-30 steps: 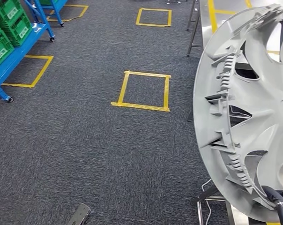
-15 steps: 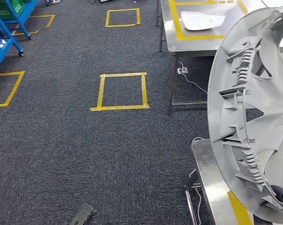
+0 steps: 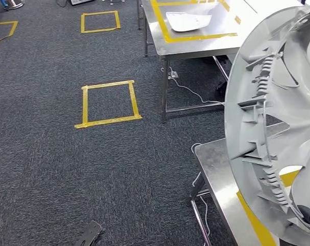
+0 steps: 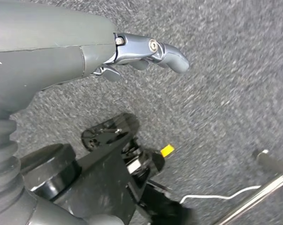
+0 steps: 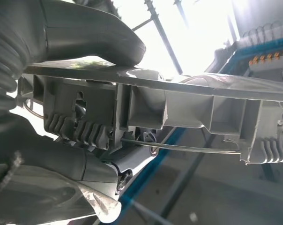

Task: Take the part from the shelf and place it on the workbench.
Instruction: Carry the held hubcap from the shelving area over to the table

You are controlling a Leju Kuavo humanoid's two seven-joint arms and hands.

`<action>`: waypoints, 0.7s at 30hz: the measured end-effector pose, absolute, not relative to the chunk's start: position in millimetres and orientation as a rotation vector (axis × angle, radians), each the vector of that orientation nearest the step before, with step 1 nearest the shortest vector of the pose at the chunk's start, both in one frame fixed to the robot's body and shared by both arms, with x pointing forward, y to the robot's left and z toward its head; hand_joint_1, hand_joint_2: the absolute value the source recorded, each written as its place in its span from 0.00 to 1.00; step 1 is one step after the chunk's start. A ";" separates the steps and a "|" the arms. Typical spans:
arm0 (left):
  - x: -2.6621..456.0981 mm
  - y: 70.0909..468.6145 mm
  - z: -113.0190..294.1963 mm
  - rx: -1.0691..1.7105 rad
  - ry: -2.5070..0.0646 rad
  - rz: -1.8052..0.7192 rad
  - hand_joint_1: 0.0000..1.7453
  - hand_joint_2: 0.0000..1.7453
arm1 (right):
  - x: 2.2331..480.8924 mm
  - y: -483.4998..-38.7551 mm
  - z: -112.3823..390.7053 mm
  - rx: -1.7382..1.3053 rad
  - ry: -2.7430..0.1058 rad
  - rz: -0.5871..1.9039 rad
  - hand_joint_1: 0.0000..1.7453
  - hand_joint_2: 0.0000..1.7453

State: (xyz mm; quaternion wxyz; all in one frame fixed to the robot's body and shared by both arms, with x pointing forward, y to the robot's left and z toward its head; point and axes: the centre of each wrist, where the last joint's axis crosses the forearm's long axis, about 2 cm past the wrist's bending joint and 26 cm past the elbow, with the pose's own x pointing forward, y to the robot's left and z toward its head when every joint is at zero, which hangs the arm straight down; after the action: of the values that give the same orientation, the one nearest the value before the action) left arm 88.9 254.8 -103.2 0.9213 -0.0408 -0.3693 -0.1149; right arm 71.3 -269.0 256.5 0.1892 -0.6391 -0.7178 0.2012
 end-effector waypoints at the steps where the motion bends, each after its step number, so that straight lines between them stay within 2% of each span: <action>1: 88.3 254.7 -103.3 -0.085 -0.757 -0.237 0.00 1.00 | 71.3 -269.1 256.5 -1.798 -2.018 0.566 1.00 1.00; 21: 87.4 253.7 -103.4 -0.090 -0.756 -0.241 0.00 1.00 | 70.2 -269.6 256.2 -1.796 -2.004 0.558 1.00 1.00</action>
State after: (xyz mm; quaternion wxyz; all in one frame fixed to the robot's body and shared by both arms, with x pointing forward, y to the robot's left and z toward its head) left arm 87.4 253.7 -103.4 0.9213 -0.0438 -0.3682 -0.1171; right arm 70.2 -269.6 256.2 0.1951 -0.6409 -0.7152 0.1992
